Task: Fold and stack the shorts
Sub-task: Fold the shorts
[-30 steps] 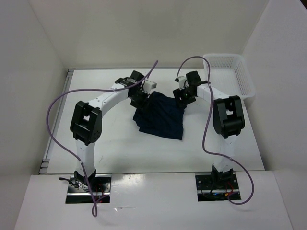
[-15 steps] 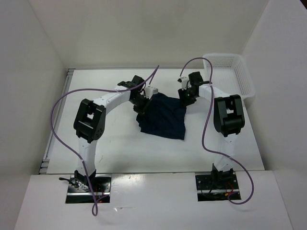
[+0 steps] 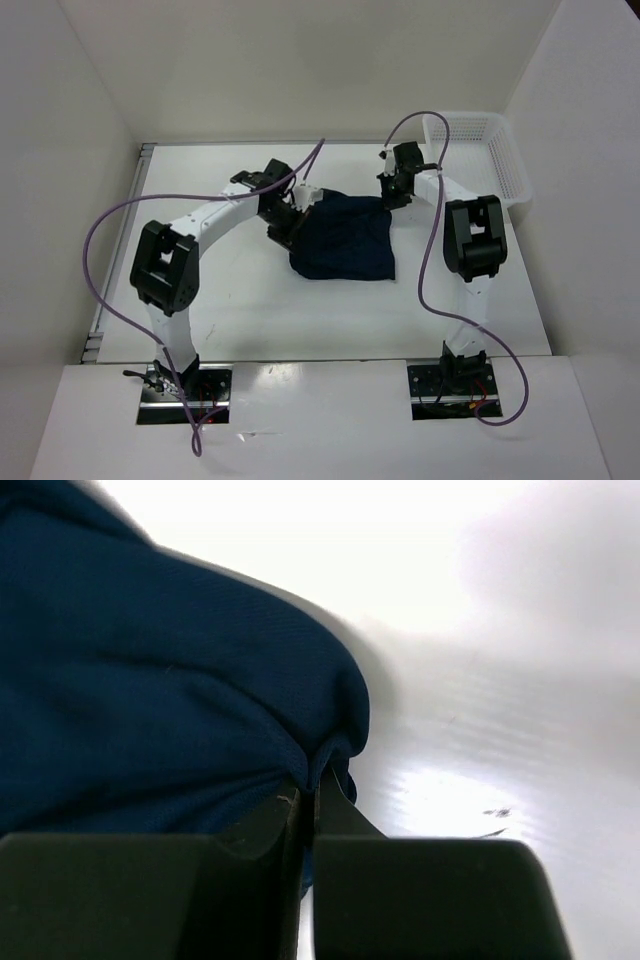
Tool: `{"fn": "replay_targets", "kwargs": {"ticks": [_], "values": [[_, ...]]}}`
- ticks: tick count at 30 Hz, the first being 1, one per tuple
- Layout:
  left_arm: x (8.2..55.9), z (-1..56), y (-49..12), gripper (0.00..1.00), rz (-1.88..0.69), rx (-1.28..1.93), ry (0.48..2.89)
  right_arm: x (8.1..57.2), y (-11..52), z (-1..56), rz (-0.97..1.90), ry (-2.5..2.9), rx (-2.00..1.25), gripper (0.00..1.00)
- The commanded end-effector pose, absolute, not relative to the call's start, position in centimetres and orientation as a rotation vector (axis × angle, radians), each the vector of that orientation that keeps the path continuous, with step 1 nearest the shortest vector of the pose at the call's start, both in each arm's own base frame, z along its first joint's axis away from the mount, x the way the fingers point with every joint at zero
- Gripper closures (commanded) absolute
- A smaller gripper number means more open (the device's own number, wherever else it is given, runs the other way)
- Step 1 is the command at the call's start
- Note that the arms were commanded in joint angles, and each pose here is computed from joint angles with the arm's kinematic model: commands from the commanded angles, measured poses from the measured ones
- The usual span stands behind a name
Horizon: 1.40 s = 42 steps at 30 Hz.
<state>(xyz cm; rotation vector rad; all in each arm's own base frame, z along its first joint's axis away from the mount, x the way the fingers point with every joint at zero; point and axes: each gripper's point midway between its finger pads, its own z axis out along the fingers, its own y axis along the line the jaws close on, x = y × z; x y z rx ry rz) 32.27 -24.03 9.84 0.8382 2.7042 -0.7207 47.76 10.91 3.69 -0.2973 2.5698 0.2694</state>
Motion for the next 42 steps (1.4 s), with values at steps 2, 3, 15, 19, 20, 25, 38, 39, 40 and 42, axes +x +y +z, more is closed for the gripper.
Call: {"fn": "replay_targets", "kwargs": {"ticks": [2,3,15,19,20,25,38,39,40,42], "values": [[26.9,7.5,-22.6,1.00,-0.637,0.922,2.849,51.2,9.6,4.2,0.187,2.499,-0.192,1.00],[26.9,7.2,-22.8,1.00,-0.618,0.934,2.842,51.2,9.6,4.2,0.187,2.499,-0.192,1.00],[32.2,8.0,-23.8,0.48,-0.522,0.892,2.711,51.0,11.7,9.0,0.319,2.400,-0.386,0.22],[34.3,11.9,-24.1,0.27,-0.598,0.846,2.636,50.2,11.9,13.1,0.322,2.320,-0.485,0.21],[35.4,14.0,-24.3,0.11,-0.612,0.829,2.581,49.5,11.7,14.7,0.307,2.293,-0.514,0.21],[38.0,16.5,-24.1,0.00,-0.710,0.770,2.524,44.9,11.7,15.7,0.350,2.302,-0.617,0.21],[42.2,11.9,-29.7,0.00,-0.810,0.857,2.452,32.5,11.4,6.6,0.564,2.599,-0.756,0.21],[41.8,11.4,-30.2,0.00,-0.826,0.871,2.460,32.0,11.3,6.6,0.565,2.604,-0.769,0.21],[41.8,11.4,-30.2,0.00,-0.826,0.871,2.460,31.3,11.2,5.9,0.572,2.626,-0.768,0.21],[41.7,10.6,-30.7,0.00,-0.830,0.883,2.460,30.9,11.2,5.7,0.586,2.625,-0.788,0.21]]}}
